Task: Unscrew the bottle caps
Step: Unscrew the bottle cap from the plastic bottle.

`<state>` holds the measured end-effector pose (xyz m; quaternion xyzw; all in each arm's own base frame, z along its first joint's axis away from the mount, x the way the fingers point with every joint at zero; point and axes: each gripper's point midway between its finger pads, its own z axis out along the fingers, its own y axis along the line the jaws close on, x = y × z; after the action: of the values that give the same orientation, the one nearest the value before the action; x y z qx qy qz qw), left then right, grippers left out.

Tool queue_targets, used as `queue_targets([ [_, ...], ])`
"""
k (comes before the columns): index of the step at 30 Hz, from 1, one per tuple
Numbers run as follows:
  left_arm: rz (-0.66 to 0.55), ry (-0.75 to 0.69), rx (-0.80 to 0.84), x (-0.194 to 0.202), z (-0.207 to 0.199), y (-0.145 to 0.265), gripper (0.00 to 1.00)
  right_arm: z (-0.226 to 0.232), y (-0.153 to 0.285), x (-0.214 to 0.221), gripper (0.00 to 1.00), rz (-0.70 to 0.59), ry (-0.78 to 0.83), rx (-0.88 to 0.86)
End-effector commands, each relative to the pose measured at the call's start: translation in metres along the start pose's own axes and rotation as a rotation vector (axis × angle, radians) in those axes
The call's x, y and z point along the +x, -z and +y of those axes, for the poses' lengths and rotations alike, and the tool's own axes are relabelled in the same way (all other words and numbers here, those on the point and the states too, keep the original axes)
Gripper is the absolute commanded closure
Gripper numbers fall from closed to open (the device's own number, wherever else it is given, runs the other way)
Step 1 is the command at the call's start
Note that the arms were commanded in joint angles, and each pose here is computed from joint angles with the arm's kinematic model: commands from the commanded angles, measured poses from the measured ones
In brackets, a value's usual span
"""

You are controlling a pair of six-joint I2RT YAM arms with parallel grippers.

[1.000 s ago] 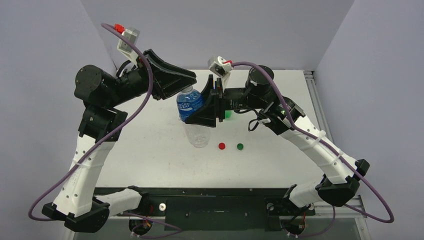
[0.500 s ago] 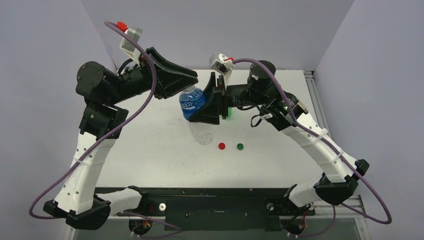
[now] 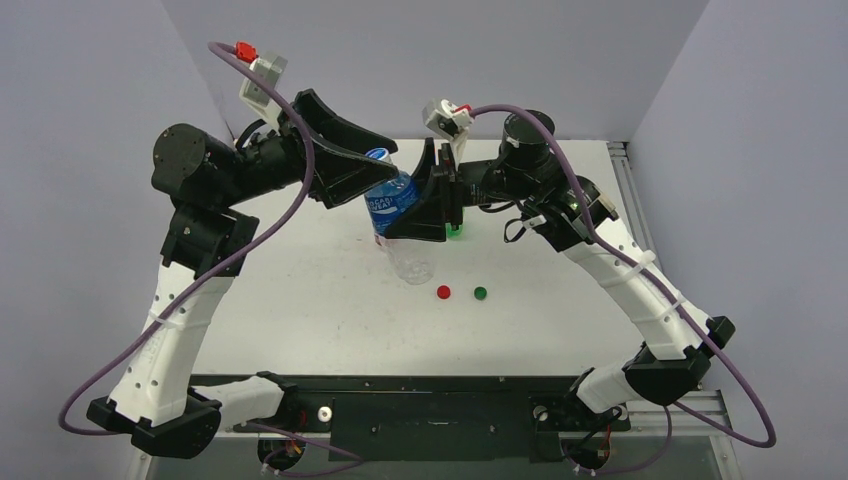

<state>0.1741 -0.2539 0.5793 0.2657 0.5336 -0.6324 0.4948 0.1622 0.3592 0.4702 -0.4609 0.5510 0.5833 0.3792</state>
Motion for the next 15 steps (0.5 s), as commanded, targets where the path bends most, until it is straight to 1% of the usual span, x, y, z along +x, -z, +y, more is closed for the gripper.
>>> queue_targets([
  [1,0.048,-0.062,0.163,0.002,-0.056,0.014,0.39,-0.021,0.006,-0.030,1.00,-0.105,0.048,0.085],
  [2,0.047,-0.067,0.168,0.002,-0.057,0.013,0.40,-0.020,0.005,-0.029,1.00,-0.104,0.048,0.084],
  [3,0.046,-0.071,0.167,0.002,-0.056,0.013,0.48,-0.021,0.005,-0.029,1.00,-0.103,0.049,0.085],
  [4,0.043,-0.074,0.165,0.001,-0.055,0.012,0.53,-0.022,0.004,-0.027,1.00,-0.100,0.044,0.089],
  [5,0.041,-0.078,0.164,0.001,-0.055,0.012,0.63,-0.024,0.003,-0.025,1.00,-0.095,0.042,0.089],
  [6,0.039,-0.080,0.161,0.001,-0.053,0.011,0.75,-0.025,0.003,-0.024,1.00,-0.091,0.038,0.094],
  [8,0.037,-0.089,0.158,0.000,-0.052,0.011,0.90,-0.027,0.003,-0.021,1.00,-0.079,0.034,0.108],
  [9,0.037,-0.094,0.157,0.000,-0.051,0.011,0.99,-0.030,0.003,-0.019,1.00,-0.072,0.038,0.115],
  [15,0.033,-0.123,0.161,-0.002,-0.054,0.011,1.00,-0.041,0.003,-0.009,1.00,-0.031,0.040,0.158],
])
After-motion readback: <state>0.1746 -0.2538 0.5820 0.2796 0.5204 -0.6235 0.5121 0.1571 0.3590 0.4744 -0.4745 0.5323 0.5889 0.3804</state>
